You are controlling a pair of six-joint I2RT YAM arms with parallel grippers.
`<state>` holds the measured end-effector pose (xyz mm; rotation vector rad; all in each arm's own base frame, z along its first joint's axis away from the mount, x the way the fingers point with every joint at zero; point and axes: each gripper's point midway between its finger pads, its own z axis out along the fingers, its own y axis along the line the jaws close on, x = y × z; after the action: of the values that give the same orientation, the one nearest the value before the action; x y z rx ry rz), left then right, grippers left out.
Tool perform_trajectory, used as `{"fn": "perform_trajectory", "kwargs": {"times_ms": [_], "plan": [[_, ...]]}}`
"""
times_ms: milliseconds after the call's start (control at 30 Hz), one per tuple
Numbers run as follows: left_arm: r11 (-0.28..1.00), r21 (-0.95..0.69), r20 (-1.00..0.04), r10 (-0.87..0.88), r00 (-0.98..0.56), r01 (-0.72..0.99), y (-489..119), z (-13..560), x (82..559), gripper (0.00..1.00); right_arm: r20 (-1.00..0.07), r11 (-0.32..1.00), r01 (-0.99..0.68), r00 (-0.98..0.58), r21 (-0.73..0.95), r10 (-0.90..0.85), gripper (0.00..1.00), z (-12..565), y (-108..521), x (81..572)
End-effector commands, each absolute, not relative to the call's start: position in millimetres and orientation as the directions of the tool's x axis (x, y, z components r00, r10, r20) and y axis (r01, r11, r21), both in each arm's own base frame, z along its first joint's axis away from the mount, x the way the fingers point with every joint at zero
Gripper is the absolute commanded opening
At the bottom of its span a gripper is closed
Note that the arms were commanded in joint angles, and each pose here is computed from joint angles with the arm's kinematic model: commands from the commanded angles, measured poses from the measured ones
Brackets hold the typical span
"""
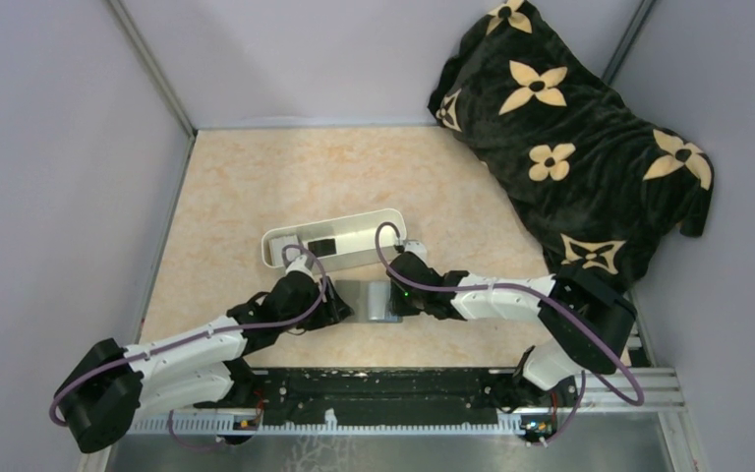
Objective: Take the credit cards out of the card holder
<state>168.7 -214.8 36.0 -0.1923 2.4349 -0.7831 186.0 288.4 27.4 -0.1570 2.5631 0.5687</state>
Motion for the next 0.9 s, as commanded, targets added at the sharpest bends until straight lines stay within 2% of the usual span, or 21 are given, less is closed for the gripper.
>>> {"fn": "perform_trajectory", "kwargs": {"times_ms": [0,133,867], "plan": [[0.845,-0.534,-0.486,-0.294,-0.823,0.013,-201.8,25.9,165.6,0.68,-0.504,0.903,-0.214,-0.864,0.373,0.003,0.1,26.8,291.7,189.9],[0.845,-0.535,-0.477,-0.285,-0.832,0.017,-203.3,21.2,163.6,0.68,-0.51,0.898,-0.225,-0.86,0.378,-0.001,0.0,30.5,295.3,191.5],[0.826,-0.563,-0.463,-0.283,-0.84,0.032,-205.8,15.8,157.9,0.67,-0.514,0.867,-0.278,-0.857,0.415,-0.028,0.0,43.2,328.6,201.3]]}}
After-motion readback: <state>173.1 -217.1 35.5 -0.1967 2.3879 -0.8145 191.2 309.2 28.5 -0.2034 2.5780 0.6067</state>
